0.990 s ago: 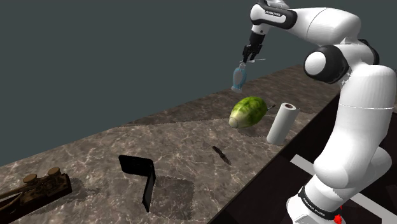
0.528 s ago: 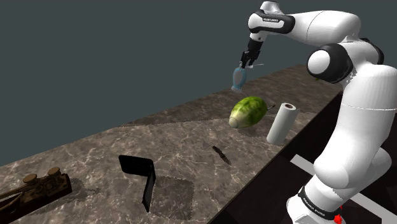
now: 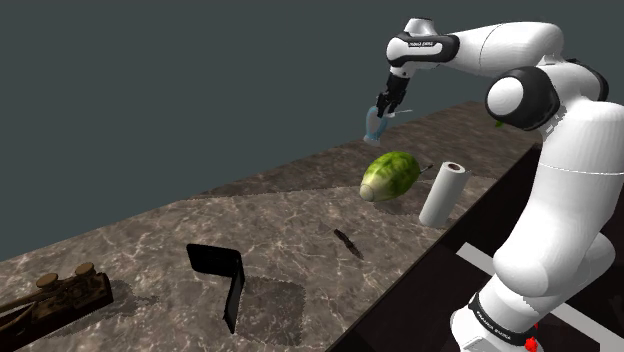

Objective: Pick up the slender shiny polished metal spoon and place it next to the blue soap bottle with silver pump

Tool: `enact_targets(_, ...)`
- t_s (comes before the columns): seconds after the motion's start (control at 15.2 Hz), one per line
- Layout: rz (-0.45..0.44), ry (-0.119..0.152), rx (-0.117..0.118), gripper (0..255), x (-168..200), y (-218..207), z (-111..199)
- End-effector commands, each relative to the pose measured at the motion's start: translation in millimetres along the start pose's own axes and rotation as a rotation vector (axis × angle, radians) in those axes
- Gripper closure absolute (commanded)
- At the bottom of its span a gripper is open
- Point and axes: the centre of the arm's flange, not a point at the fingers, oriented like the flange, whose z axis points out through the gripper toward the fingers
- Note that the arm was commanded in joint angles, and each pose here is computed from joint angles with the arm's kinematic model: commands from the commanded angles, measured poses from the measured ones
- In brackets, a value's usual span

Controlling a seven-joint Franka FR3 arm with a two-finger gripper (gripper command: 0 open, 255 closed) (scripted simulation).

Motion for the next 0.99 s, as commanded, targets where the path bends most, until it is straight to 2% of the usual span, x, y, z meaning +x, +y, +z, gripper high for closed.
enact_targets(0.0,0.000,0.000,0.000,255,-3,0,11)
enact_targets(0.92,0.000,0.000,0.000,255,-14,-3,84)
